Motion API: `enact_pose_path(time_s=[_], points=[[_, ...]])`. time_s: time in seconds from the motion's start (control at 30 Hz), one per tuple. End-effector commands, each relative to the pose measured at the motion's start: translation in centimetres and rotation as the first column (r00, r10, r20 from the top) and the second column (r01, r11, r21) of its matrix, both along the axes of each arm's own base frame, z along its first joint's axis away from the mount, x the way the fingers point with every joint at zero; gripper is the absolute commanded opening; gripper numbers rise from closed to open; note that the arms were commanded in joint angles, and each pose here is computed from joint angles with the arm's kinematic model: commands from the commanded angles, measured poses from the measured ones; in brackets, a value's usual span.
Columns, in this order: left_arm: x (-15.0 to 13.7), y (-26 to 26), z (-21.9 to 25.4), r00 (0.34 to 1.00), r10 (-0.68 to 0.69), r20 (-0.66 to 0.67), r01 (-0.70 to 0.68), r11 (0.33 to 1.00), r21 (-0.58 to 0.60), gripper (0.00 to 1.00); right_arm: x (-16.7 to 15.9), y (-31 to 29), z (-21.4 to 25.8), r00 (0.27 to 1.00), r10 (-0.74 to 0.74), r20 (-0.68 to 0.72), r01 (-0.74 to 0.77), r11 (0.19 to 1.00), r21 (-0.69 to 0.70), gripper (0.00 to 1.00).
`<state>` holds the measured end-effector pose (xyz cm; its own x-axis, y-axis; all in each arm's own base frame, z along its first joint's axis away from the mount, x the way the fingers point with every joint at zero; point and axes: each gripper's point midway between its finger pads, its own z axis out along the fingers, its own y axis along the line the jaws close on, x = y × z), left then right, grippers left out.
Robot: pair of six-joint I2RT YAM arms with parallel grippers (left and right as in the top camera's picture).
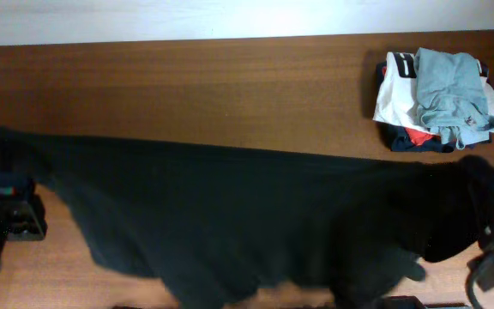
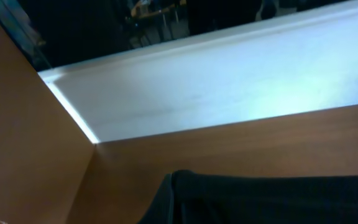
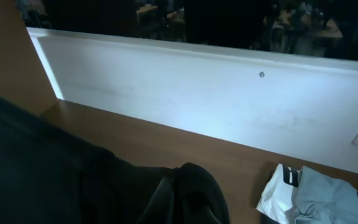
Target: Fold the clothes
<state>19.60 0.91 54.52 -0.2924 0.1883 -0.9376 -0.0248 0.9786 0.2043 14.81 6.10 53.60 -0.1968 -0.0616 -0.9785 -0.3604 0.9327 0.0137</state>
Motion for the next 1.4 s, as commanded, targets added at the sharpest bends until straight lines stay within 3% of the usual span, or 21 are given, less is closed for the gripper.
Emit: enact_pose_path(time_s=[0.0, 0.2, 0.43, 0.6, 0.83, 1.0, 1.2, 1.23, 1.3, 1.33, 1.37], points=[[2.4, 1.6, -1.6, 0.990, 0.123, -0.071, -0.123, 0.992, 0.006, 0.01, 3.8, -1.8, -1.4, 0.991, -0.110, -0.081, 0.108, 0.994, -0.029, 0.04], [6.6, 2.1, -5.3, 0.957, 0.200, -0.210, -0.193, 0.980, 0.055, 0.01, 9.3, -1.0, -4.4, 0.971, -0.054, -0.233, 0.048, 0.998, -0.031, 0.04], [13.1, 1.9, -12.7, 0.865, 0.260, -0.429, -0.209, 0.964, 0.163, 0.01, 17.9, -0.7, -10.9, 0.886, -0.033, -0.462, 0.020, 0.999, -0.034, 0.04], [18.7, 2.0, -19.5, 0.771, 0.307, -0.558, -0.215, 0.950, 0.225, 0.01, 24.7, 1.1, -18.8, 0.777, 0.009, -0.630, -0.058, 0.997, -0.057, 0.04], [26.8, 2.8, -28.7, 0.702, 0.342, -0.625, -0.230, 0.939, 0.256, 0.01, 34.0, 4.4, -30.0, 0.693, 0.047, -0.720, -0.123, 0.991, -0.054, 0.04], [32.2, 2.9, -34.4, 0.708, 0.348, -0.614, -0.243, 0.937, 0.251, 0.00, 39.1, 5.7, -36.0, 0.709, 0.059, -0.703, -0.136, 0.989, -0.054, 0.04], [38.8, 2.4, -41.1, 0.764, 0.342, -0.547, -0.264, 0.939, 0.218, 0.01, 45.8, 7.0, -39.7, 0.816, 0.071, -0.574, -0.115, 0.993, -0.040, 0.04], [39.7, 2.3, -42.3, 0.772, 0.341, -0.536, -0.268, 0.940, 0.213, 0.03, 46.7, 7.2, -40.1, 0.833, 0.074, -0.549, -0.112, 0.993, -0.038, 0.09], [41.2, 2.2, -44.9, 0.782, 0.341, -0.522, -0.271, 0.940, 0.208, 0.47, 48.3, 7.5, -40.6, 0.863, 0.079, -0.500, -0.112, 0.993, -0.037, 0.51], [41.6, 2.2, -45.8, 0.783, 0.341, -0.520, -0.271, 0.940, 0.208, 0.65, 48.9, 7.6, -40.7, 0.876, 0.081, -0.476, -0.111, 0.993, -0.036, 0.59], [41.9, 2.3, -46.7, 0.782, 0.340, -0.522, -0.268, 0.940, 0.211, 0.80, 49.4, 7.6, -40.7, 0.886, 0.082, -0.456, -0.110, 0.993, -0.036, 0.75]])
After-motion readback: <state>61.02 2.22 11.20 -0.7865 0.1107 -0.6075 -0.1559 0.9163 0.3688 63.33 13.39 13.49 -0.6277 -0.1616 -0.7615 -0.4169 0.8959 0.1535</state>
